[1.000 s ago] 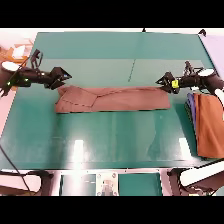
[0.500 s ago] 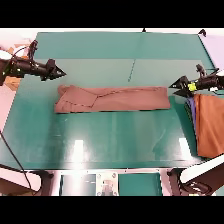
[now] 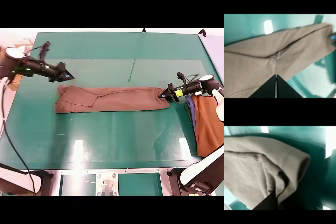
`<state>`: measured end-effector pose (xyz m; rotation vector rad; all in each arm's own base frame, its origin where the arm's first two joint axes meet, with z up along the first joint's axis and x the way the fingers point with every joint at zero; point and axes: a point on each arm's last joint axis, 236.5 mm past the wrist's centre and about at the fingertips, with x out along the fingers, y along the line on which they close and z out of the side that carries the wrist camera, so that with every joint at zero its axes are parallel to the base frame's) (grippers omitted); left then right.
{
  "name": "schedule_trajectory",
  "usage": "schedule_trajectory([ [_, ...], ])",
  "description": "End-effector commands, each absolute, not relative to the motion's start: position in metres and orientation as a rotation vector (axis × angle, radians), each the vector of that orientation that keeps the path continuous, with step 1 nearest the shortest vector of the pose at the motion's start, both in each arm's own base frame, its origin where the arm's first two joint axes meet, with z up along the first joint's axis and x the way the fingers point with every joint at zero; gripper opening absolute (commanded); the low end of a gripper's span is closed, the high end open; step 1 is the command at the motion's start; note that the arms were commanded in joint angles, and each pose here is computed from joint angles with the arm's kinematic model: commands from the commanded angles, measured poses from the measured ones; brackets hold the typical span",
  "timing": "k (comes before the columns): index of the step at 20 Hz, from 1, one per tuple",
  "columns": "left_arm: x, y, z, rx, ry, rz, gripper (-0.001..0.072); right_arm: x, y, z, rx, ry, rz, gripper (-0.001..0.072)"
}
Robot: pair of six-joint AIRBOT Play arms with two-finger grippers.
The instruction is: Fold the shirts.
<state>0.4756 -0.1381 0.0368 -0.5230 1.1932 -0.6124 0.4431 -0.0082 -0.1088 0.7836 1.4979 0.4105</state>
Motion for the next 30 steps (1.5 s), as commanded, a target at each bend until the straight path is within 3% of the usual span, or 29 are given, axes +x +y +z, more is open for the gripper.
schedule_trajectory([
  [1, 0.473, -0.175, 0.008, -0.334, 1.227, -0.539, 0.0023, 0.453, -0.002, -0.081, 0.731, 1.467, 0.476, 0.0016],
  [5, 0.466, -0.288, -0.006, -0.223, 1.127, -0.658, 0.0023, 0.452, 0.017, 0.027, 0.662, 1.363, 0.604, 0.0016],
  [10, 0.437, -0.384, -0.054, -0.2, 1.118, -0.738, 0.0023, 0.414, 0.063, 0.146, 0.537, 1.244, 0.702, 0.0017],
  [15, 0.44, -0.43, -0.067, -0.236, 1.152, -0.788, 0.0023, 0.38, 0.108, 0.196, 0.463, 1.206, 0.746, 0.0017],
  [20, 0.43, -0.434, -0.072, -0.212, 1.226, -0.824, 0.0024, 0.373, 0.126, 0.201, 0.461, 1.223, 0.761, 0.0016],
  [23, 0.425, -0.392, -0.058, -0.079, 1.32, -0.823, 0.0023, 0.379, 0.13, 0.201, 0.49, 1.216, 0.741, 0.0016],
  [27, 0.475, -0.186, -0.001, 0.411, 1.359, -0.296, 0.0022, 0.398, 0.17, 0.203, 0.525, 1.149, 0.743, 0.0017],
  [30, 0.488, -0.083, 0.061, 0.369, 1.305, -0.072, 0.0023, 0.409, 0.246, 0.197, 0.514, 1.097, 0.822, 0.0016],
])
